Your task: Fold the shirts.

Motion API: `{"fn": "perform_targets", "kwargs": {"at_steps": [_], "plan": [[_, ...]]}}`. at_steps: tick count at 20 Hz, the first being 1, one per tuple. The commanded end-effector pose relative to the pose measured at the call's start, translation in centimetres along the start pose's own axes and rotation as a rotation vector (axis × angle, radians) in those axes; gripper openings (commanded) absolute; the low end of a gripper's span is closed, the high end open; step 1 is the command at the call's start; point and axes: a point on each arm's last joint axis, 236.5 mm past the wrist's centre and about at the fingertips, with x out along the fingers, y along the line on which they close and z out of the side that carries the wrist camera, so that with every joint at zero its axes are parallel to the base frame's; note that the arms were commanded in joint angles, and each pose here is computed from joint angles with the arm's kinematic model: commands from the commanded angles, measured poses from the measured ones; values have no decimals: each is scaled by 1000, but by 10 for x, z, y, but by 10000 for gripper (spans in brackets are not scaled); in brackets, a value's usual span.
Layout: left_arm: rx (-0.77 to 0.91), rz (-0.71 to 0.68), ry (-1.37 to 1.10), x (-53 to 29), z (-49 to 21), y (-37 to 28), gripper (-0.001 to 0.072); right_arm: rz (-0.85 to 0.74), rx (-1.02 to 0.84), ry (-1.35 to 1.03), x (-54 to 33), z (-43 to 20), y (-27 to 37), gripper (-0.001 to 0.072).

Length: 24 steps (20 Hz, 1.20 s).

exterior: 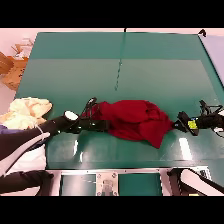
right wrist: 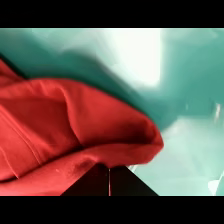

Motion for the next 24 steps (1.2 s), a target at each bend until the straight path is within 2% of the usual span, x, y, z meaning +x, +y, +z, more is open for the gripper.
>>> {"fn": "perform_targets", "kwargs": {"at_steps": [1,5,6,7,8,9,11,14,18,19,21,24], "plan": [[1,-16,-21,-23,19,7,20,16,-68,-61,-12,22,13,17],[6,-27,-99,-77,52,21,20,37,-112,-110,-38,37,33,21],[-6,-39,-82,-80,49,24,20,39,-108,-88,-36,32,32,148],[0,-30,-70,-80,47,28,20,38,-102,-61,-31,24,30,326],[12,-17,-67,-80,46,31,20,37,-91,-21,-25,13,26,376],[18,-8,-67,-80,46,33,20,36,-76,32,-16,-3,20,376],[32,4,-60,-80,44,36,20,40,-38,126,1,-33,9,436],[39,10,-55,-80,43,37,20,123,40,181,23,-59,15,434],[40,8,-51,-80,42,37,21,231,78,178,33,-60,33,428],[41,7,-48,-80,42,37,21,245,84,181,34,-60,36,388],[41,5,-45,-80,41,36,21,270,73,177,33,-58,41,188],[41,4,-44,-80,41,36,21,311,40,210,29,-67,49,17]]}}
